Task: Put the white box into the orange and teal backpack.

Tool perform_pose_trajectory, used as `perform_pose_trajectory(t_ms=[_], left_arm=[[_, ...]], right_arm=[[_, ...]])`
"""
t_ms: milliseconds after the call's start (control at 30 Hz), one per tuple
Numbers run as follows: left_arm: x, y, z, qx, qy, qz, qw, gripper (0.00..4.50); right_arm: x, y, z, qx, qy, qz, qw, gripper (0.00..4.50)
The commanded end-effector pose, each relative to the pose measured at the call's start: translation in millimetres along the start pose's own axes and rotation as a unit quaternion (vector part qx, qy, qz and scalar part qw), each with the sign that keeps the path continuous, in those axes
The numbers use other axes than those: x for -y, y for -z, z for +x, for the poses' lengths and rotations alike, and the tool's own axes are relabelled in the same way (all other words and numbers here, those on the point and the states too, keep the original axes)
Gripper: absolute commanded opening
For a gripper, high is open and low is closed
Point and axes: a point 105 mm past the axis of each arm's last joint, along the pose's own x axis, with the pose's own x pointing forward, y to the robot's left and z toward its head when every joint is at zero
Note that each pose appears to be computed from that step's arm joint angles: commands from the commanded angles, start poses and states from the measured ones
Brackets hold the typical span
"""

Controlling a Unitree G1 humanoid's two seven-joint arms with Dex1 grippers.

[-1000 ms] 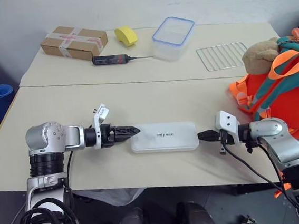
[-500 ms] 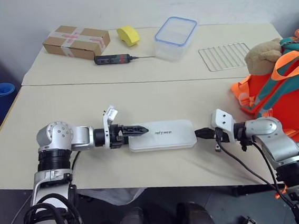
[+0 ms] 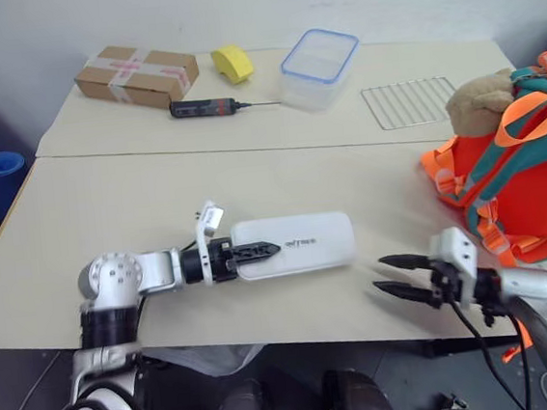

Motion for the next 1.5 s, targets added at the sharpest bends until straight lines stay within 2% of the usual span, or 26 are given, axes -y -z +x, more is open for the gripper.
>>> perform_pose_trajectory(t_ms=[33, 100, 233, 433, 633, 733, 833, 900, 967, 1033, 1133, 1267, 1400, 1500], left_arm=[[27, -4, -9, 0.027, 0.077, 0.153, 0.985, 1.23], [29, -1, -13, 0.033, 0.093, 0.191, 0.977, 1.23], [36, 4, -19, 0.026, 0.119, 0.264, 0.957, 1.23], [36, 9, -26, -0.007, 0.136, 0.296, 0.945, 1.23], [35, 8, -28, -0.009, 0.131, 0.306, 0.943, 1.23], [37, -6, -51, 0.010, 0.127, 0.265, 0.956, 1.23], [37, -2, -62, -0.016, 0.117, 0.272, 0.955, 1.23], [41, -10, -67, 0.008, 0.113, 0.280, 0.953, 1.23], [48, -30, -74, 0.061, 0.106, 0.279, 0.953, 1.23], [50, -41, -81, 0.087, 0.095, 0.280, 0.951, 1.23], [48, -47, -91, 0.098, 0.072, 0.282, 0.952, 1.23], [49, -53, -109, 0.115, 0.060, 0.264, 0.956, 1.23], [44, -56, -132, 0.131, 0.029, 0.256, 0.957, 1.23], [49, -53, -148, 0.132, 0.015, 0.254, 0.958, 1.23]], right_arm=[[20, -22, -42, 0.044, 0.136, -0.015, 0.990, 3.83], [33, -28, -64, 0.064, 0.218, -0.011, 0.974, 4.45], [59, -37, -85, 0.079, 0.340, -0.008, 0.937, 4.49], [97, -56, -61, 0.106, 0.398, 0.010, 0.911, 4.49], [121, -67, -22, 0.121, 0.384, 0.017, 0.915, 4.49], [133, -74, 6, 0.128, 0.362, -0.019, 0.923, 3.88], [131, -81, 20, 0.154, 0.328, -0.026, 0.932, 2.88], [121, -89, 31, 0.182, 0.287, -0.031, 0.940, 2.23], [81, -115, 52, 0.231, 0.156, -0.038, 0.960, 1.56], [42, -132, 64, 0.260, 0.041, -0.022, 0.965, 0.92], [1, -132, 72, 0.241, -0.071, 0.012, 0.968, 0.04], [-47, -128, 64, 0.206, -0.190, 0.070, 0.957, 0.04], [-83, -130, 36, 0.153, -0.291, 0.145, 0.933, 0.04], [-100, -123, 3, 0.068, -0.339, 0.187, 0.919, 0.04]])
